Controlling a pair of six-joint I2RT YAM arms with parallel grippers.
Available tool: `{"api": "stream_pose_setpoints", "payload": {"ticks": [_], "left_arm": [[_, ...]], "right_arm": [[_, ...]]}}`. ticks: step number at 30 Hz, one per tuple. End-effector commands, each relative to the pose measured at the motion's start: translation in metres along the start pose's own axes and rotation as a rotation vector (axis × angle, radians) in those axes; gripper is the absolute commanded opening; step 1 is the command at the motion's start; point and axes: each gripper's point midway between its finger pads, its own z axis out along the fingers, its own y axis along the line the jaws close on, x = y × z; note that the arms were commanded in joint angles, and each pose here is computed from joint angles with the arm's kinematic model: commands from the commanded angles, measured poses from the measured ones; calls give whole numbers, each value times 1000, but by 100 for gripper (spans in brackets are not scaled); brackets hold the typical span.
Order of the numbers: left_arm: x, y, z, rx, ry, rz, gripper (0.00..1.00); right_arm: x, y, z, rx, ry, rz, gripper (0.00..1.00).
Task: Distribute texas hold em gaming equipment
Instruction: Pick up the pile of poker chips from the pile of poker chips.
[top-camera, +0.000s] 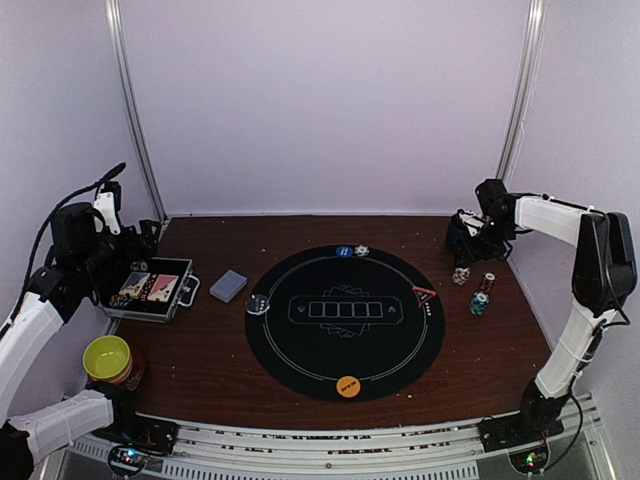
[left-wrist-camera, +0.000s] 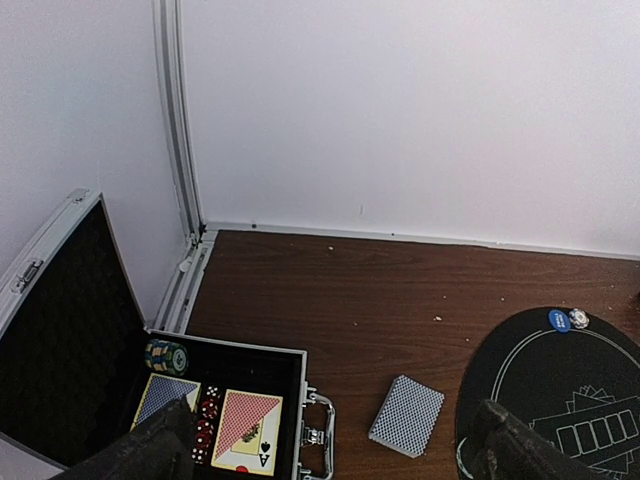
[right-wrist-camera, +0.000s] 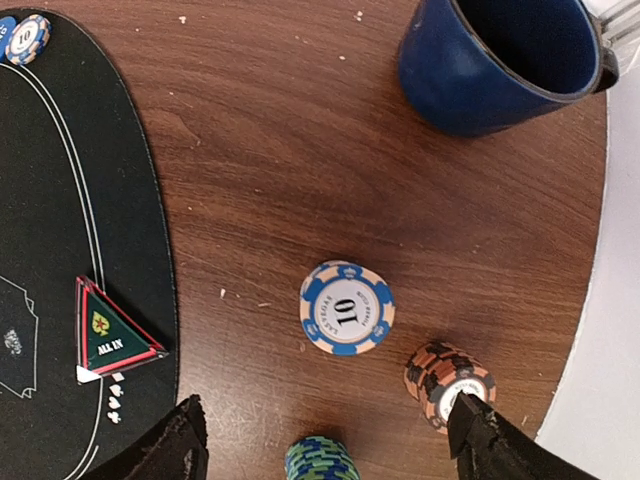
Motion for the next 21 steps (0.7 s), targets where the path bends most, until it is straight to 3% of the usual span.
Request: {"api": "stream_pose_setpoints", "payload": {"ticks": [1,21], "left_arm": [[-15,1,-6,-1,-49,-7,98],[-14,2,-5,-3,-46,-6,98]], "right_arm": [[-10,2,11,-15,-31,-1,83],[-8,-16,50,51,21,57,79]]}}
